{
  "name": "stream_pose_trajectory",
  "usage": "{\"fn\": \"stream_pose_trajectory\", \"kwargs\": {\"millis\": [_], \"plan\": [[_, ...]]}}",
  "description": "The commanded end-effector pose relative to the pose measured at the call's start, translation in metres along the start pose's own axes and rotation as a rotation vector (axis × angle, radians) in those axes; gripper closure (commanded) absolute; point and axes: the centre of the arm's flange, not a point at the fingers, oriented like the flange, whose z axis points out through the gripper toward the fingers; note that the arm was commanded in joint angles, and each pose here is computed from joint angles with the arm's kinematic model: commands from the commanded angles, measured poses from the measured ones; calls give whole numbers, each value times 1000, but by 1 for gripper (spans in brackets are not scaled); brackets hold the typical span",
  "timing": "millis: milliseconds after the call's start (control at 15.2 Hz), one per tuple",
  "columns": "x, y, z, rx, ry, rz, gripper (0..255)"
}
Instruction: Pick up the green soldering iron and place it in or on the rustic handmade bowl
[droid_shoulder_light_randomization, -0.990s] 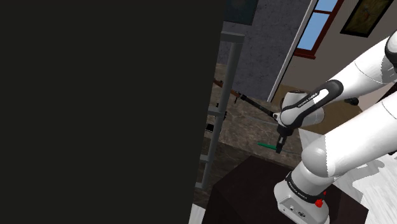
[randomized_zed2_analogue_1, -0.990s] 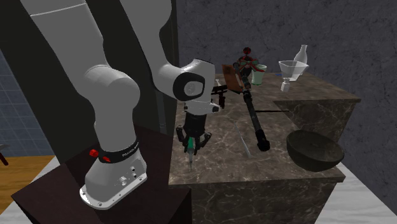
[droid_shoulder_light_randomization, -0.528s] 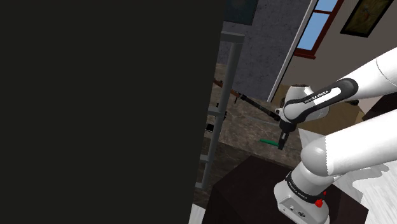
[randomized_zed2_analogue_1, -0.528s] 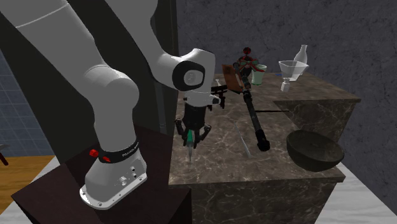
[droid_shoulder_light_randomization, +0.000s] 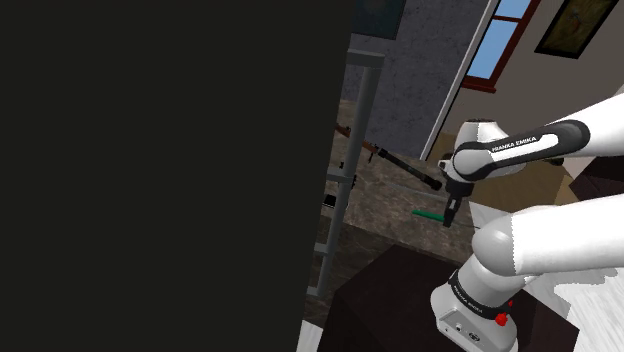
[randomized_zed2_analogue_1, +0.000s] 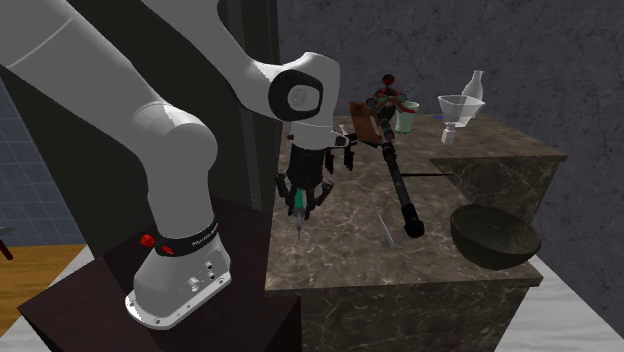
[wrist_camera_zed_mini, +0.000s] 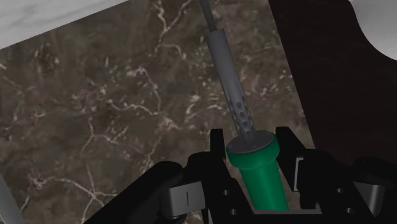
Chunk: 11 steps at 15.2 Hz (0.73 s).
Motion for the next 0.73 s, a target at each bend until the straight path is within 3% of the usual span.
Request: {"fn": "stream_pose_trajectory", "kwargs": {"millis": [0,660], "plan": [[-1,-2,-10,1,-1,0,255],[-11,-8,-62,1,-1,0,255]]}}
